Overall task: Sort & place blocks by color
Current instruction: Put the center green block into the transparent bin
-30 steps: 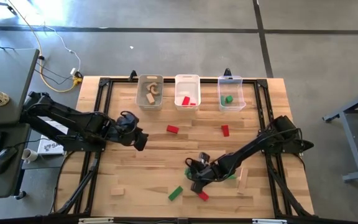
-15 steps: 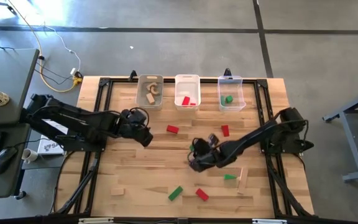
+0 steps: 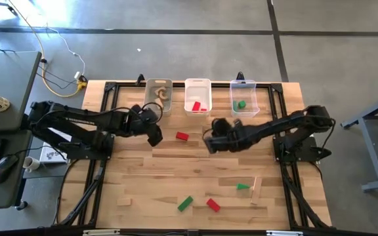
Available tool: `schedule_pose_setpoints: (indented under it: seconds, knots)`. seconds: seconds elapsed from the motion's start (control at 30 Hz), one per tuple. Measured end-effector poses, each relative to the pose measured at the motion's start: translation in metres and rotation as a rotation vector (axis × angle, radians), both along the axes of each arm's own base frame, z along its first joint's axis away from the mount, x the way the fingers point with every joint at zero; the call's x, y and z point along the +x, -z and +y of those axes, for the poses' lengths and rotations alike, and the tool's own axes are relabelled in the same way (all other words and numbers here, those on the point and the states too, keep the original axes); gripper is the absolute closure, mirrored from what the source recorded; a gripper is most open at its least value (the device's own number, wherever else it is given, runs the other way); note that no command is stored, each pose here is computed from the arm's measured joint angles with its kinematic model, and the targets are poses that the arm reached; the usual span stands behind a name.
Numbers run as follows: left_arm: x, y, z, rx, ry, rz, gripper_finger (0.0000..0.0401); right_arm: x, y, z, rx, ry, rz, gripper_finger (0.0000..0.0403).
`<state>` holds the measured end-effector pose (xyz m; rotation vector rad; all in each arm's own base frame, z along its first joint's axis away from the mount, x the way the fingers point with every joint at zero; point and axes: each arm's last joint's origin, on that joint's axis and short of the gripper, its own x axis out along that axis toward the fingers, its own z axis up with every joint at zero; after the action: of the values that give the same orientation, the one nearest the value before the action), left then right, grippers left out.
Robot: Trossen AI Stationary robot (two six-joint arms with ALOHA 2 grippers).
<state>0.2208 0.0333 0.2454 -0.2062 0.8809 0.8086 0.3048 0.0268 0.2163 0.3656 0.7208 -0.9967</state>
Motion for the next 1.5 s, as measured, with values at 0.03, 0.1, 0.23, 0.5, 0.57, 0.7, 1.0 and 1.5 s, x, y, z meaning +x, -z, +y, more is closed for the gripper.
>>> schedule_pose_setpoints:
  seconds: [0.03,0.1,0.23,0.5,0.57,0.7,1.0,1.5]
  knots:
    - [0.000,0.000,0.002,0.005,0.009,0.011,0.0201,-0.004,-0.003,-0.006,0.000,0.034,0.006,0.0304]
    - [-0.001,0.000,0.005,0.014,0.026,0.031,0.0201,-0.010,-0.008,-0.018,-0.003,0.108,0.000,0.0304]
    - [-0.002,0.000,0.010,0.039,0.058,0.072,0.0201,-0.026,-0.019,-0.044,0.006,0.246,0.007,0.0304]
    - [-0.003,0.000,0.019,0.077,0.102,0.131,0.0201,-0.050,-0.032,-0.090,0.064,0.405,0.045,0.0304]
    - [-0.004,0.000,0.021,0.077,0.095,0.131,0.0201,-0.054,-0.032,-0.101,0.084,0.422,0.066,0.0304]
    - [-0.005,0.000,0.025,0.077,0.075,0.131,0.0201,-0.061,-0.031,-0.125,0.109,0.435,0.134,0.0304]
    - [-0.007,0.000,0.034,0.046,0.017,0.106,0.0201,-0.083,-0.023,-0.175,0.272,0.426,0.231,0.0304]
    - [-0.009,-0.001,0.045,0.048,-0.034,0.084,0.0201,-0.103,-0.021,-0.204,0.448,0.371,0.197,0.0304]
